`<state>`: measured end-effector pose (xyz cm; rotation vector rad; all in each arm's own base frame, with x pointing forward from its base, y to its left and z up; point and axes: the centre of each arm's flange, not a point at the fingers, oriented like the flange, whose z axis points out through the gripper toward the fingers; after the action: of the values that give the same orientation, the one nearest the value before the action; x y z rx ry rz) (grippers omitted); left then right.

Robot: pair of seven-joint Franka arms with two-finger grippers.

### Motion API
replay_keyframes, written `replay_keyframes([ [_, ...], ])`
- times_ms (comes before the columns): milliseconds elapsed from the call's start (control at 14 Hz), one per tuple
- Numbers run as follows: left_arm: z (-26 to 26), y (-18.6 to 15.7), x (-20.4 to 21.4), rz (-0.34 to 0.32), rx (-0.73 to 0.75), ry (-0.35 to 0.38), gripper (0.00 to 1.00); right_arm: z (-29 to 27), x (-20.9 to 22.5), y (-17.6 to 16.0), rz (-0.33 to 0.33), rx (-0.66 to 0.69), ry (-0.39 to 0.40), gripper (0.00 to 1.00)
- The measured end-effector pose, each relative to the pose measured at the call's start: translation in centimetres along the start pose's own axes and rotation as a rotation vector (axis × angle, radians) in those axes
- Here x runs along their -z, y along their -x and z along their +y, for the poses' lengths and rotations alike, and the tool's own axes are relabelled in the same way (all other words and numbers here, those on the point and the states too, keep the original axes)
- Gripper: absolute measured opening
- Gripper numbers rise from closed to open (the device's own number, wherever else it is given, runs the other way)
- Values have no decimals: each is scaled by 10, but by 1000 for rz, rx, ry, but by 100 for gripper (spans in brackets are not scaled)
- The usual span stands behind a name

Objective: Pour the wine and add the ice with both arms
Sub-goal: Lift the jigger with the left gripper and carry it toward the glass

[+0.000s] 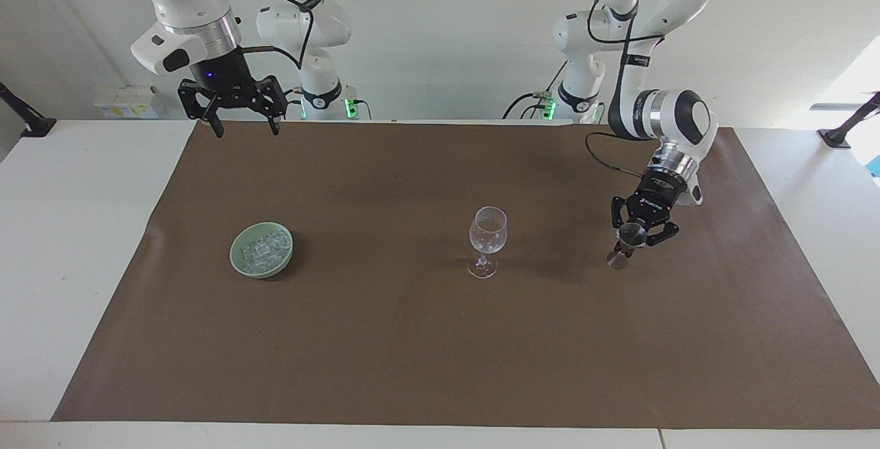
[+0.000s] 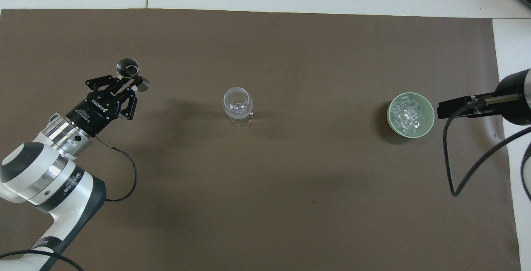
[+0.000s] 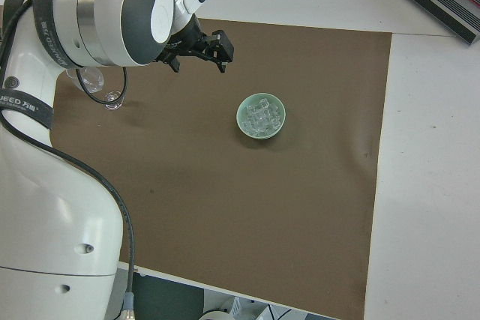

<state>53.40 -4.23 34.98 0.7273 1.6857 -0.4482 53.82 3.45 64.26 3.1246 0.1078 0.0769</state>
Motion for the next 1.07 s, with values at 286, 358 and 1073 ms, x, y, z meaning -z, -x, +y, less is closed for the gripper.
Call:
replay_keyframes([
  [286, -22, 27, -20, -24, -40, -43, 21, 0, 0, 0, 0, 0, 0, 100],
  [358, -26, 33, -25, -31, -48, -54, 21, 0, 0, 0, 0, 0, 0, 100],
  [1073, -96, 70, -73, -5, -92, -124, 21, 0, 0, 0, 0, 0, 0, 100],
])
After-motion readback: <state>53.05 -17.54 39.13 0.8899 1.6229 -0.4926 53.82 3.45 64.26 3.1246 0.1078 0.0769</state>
